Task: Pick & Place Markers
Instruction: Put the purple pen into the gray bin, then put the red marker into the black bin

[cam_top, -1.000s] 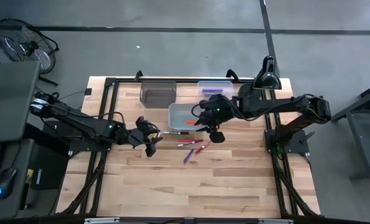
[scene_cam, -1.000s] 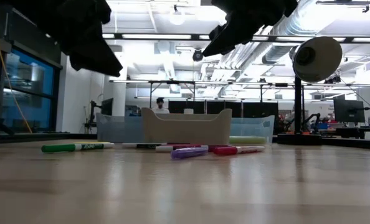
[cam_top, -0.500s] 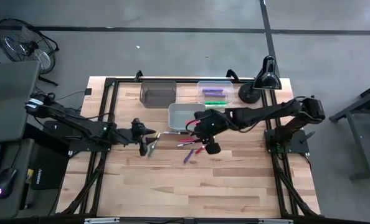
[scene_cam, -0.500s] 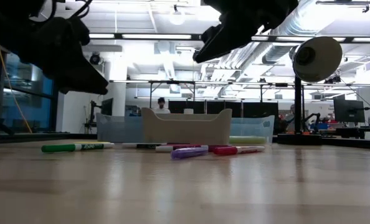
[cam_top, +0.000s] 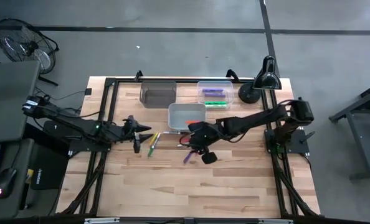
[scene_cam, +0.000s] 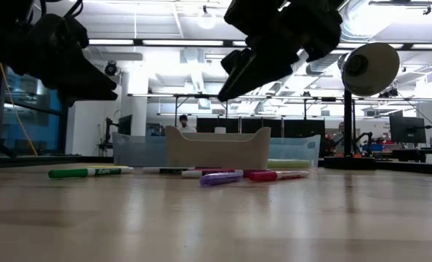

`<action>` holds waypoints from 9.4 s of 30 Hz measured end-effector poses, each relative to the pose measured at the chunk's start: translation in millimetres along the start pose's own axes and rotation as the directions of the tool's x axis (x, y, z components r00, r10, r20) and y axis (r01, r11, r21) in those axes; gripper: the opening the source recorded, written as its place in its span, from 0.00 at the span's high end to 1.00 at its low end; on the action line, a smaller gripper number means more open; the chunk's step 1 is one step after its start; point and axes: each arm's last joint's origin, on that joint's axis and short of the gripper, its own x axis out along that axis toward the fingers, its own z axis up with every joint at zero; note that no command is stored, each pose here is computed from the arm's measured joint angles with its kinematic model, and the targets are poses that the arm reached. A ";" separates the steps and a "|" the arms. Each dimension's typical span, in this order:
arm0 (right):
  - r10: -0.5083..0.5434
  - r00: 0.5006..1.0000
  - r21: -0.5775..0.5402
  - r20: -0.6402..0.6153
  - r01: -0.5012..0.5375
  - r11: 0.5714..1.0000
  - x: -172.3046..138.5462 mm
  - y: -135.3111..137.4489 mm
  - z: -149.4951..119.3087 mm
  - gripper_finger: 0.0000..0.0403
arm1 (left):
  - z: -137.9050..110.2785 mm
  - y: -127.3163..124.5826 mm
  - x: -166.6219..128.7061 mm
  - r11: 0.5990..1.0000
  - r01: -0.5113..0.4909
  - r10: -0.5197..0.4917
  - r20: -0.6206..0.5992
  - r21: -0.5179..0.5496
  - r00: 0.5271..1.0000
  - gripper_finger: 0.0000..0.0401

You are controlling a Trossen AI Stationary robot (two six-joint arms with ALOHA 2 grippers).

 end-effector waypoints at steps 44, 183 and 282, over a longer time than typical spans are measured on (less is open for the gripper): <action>0.048 0.986 -0.174 -0.160 -0.076 0.982 68.9 1.2 -44.1 0.72 | -16.9 11.4 -5.5 0.999 0.013 -0.014 -0.010 -0.050 1.000 0.56; -0.408 0.908 0.277 -0.093 0.417 0.866 -6.2 -116.9 -48.6 0.88 | -20.4 12.4 -5.6 0.996 0.012 -0.017 -0.052 -0.084 0.998 0.56; -0.012 0.931 -0.113 -0.364 -0.032 0.993 -59.4 18.5 -43.7 0.57 | -21.5 12.8 -5.7 0.995 0.011 -0.017 -0.065 -0.102 0.998 0.56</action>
